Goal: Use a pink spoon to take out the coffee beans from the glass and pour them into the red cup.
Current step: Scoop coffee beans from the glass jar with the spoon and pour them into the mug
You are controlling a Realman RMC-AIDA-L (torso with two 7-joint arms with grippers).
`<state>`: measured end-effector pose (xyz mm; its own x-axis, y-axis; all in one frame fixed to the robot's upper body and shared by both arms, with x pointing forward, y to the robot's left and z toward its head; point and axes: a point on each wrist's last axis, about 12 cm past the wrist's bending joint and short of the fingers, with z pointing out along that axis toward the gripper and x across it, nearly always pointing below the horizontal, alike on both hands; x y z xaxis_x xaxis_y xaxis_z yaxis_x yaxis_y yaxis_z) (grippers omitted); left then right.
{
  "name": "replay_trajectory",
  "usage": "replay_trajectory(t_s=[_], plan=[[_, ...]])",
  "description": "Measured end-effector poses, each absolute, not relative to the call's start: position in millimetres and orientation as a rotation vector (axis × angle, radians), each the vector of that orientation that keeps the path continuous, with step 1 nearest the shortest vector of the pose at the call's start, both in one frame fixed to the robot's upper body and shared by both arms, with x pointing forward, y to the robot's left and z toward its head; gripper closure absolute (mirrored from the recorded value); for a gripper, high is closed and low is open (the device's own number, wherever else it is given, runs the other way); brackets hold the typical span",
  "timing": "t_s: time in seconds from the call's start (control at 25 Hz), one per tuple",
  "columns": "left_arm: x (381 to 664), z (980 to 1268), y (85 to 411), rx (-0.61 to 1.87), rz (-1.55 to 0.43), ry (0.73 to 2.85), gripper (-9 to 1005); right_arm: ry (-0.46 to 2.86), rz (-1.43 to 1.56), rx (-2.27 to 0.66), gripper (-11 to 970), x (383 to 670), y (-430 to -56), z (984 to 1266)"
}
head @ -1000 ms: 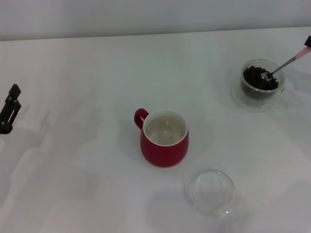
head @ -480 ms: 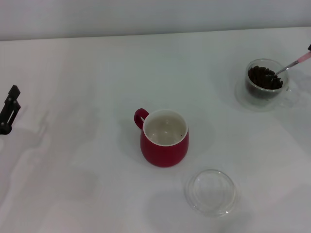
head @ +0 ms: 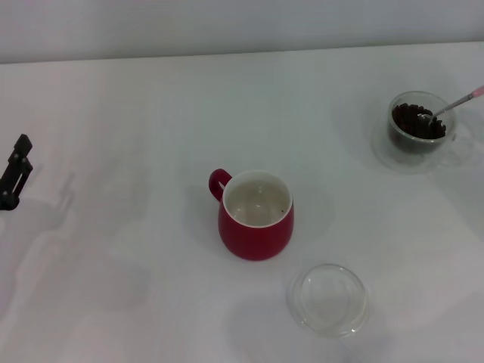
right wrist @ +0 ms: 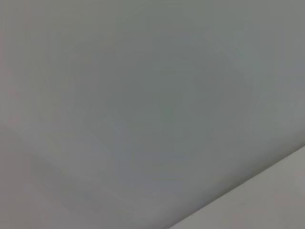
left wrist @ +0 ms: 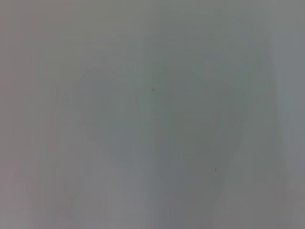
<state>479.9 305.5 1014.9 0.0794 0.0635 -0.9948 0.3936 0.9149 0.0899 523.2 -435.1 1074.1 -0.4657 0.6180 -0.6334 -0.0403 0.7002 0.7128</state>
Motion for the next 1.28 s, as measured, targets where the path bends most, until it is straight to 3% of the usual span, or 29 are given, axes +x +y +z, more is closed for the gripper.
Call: replay_trajectory(t_s=[1.28], plan=[[482.9, 1012.2, 305.8, 0.380, -0.244, 1.511, 449, 1.871, 0.926, 0.639, 775, 520.3, -444.3, 1077.3]])
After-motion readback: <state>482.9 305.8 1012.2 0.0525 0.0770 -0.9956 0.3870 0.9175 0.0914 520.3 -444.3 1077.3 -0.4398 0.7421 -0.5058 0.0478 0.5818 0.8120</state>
